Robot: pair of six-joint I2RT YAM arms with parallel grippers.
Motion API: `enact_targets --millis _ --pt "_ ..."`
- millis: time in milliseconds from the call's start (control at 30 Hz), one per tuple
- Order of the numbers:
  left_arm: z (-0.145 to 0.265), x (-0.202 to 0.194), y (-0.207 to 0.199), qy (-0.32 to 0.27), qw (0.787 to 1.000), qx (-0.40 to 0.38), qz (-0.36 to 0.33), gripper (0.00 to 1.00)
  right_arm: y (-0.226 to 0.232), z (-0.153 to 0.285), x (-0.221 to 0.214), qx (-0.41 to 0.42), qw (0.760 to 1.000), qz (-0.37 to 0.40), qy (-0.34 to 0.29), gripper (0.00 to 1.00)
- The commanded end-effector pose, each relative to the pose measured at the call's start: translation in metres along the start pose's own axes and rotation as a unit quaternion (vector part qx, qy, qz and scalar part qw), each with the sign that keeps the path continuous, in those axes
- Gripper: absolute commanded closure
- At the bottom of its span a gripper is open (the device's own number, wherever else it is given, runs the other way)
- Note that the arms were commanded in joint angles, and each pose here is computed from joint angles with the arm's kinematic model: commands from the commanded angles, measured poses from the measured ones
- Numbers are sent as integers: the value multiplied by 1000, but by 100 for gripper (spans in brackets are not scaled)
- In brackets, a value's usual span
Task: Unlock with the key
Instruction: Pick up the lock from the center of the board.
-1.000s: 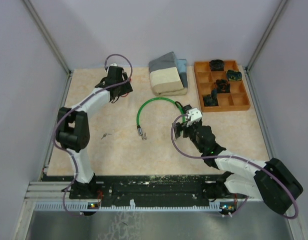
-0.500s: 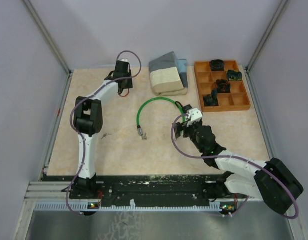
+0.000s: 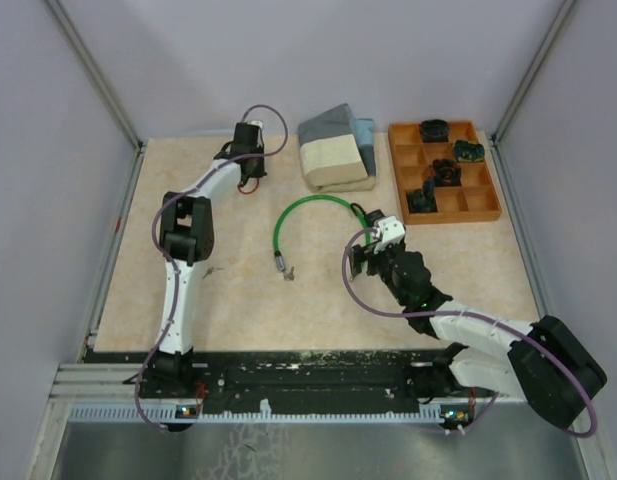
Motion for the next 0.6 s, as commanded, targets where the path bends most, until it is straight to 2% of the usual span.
enact_targets --millis 0,67,133,367,467,567 --pt "3 -2 3 19 999 -16 -26 85 -3 -5 11 -9 1000 -3 -23 17" --pt "14 -1 3 21 999 -23 -34 95 -2 -5 11 -7 1000 -3 -23 17" --pt "30 5 2 18 999 -35 -35 100 -2 -5 12 -6 1000 -3 -24 17" --pt "117 29 -18 -12 993 -105 -54 100 -1 -2 16 -1 999 -18 -38 17" --pt "151 18 -34 -6 991 -113 -76 100 -1 2 18 -4 998 -27 -50 17" --pt "178 -13 -54 15 986 -115 -120 100 -4 4 20 -14 998 -33 -58 17"
Point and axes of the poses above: each gripper's point midway between its finger pads, its own z axis back along the fingers, its own y axis along the line the jaws close on, x = y × z, the point moved 7 cm from there along z, back along the fingers, and after that the axes turned 4 degrees about z, right-handed, at the moved point
